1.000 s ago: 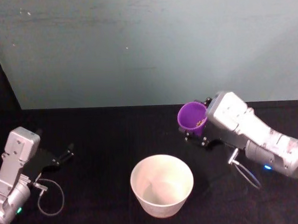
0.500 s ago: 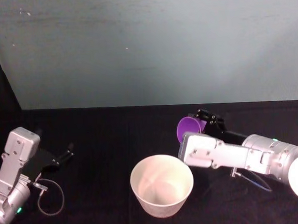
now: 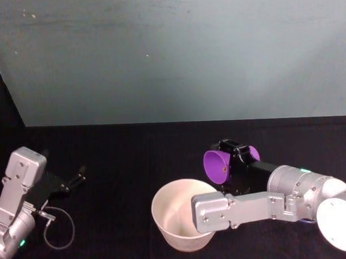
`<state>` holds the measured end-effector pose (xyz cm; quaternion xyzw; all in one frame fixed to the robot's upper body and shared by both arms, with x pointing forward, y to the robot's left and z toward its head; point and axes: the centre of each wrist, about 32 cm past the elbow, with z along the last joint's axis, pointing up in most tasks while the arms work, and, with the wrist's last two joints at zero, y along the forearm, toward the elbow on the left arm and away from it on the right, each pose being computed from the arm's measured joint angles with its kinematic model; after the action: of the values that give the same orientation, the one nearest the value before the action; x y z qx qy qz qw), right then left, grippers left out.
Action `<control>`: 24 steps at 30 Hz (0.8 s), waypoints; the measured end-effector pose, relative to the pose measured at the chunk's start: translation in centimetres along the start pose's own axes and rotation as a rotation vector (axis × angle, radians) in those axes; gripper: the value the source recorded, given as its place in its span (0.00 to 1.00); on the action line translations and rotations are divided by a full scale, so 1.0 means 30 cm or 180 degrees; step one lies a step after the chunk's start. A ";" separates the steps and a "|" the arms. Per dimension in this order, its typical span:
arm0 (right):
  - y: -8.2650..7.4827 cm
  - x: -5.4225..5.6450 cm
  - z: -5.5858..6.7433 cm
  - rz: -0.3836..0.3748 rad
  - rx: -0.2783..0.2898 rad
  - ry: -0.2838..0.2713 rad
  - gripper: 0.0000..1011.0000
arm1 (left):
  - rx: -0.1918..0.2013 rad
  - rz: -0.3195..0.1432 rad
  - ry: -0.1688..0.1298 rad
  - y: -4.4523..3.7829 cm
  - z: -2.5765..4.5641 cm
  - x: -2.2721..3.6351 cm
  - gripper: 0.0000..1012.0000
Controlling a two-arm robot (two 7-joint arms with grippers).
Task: Pick up the cup and pour the mung beans from the cup into the bowl.
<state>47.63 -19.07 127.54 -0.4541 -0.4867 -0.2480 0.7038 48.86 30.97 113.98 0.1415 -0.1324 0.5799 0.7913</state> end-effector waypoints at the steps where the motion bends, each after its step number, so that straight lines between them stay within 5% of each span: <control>1: 0.001 0.000 0.001 0.0003 -0.0003 -0.0020 0.74 | 0.0000 0.0000 0.0000 0.000 0.000 0.000 0.99; 24: 0.038 -0.005 0.054 0.0140 -0.0089 -0.0662 0.74 | 0.0000 0.0000 0.0000 0.000 0.000 0.000 0.99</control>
<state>47.73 -17.12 127.15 -0.4978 -0.5435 -0.1907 0.6484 48.86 30.97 113.98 0.1415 -0.1324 0.5799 0.7913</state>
